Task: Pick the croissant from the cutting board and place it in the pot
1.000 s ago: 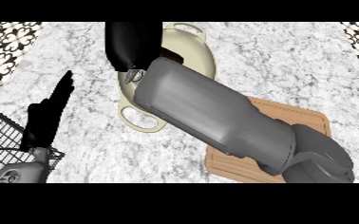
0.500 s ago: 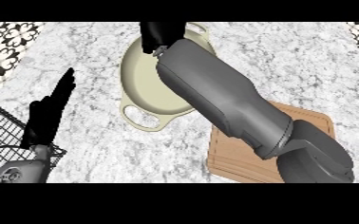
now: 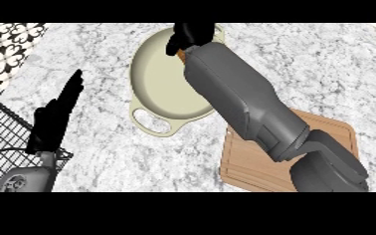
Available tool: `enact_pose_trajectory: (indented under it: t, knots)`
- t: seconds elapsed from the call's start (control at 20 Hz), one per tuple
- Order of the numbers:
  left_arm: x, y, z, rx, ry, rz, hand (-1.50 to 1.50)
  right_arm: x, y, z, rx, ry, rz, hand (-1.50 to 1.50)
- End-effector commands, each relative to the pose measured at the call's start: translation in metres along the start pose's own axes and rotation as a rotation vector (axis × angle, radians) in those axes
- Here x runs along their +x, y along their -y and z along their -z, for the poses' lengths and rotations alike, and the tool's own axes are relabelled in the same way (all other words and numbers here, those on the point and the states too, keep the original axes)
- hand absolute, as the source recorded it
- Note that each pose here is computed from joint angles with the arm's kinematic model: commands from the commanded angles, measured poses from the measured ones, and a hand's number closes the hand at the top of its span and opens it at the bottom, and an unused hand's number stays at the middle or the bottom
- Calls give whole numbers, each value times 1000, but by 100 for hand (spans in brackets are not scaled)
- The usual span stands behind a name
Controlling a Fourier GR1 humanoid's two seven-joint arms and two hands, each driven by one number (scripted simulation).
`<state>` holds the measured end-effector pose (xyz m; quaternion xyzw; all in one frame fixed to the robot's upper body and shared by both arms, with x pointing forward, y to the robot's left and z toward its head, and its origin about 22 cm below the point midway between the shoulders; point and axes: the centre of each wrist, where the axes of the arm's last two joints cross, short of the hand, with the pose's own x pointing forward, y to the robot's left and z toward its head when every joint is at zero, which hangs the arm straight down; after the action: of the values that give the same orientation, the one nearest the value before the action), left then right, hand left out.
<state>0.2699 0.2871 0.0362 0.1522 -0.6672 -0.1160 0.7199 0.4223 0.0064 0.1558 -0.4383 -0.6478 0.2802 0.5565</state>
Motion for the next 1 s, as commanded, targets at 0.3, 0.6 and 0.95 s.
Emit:
enact_pose_trajectory:
  t: [0.3, 0.6, 0.95]
  knots:
    - [0, 3, 2, -10, -14, 2, 0, -13, -4, 2, -77, 68, 218, -150]
    - [-4, -13, 3, 23, -23, 5, 0, 9, 25, 8, -251, 96, 542, -150]
    - [-15, -24, -8, 39, -55, 16, 0, -9, 14, -2, -145, 66, 703, -150]
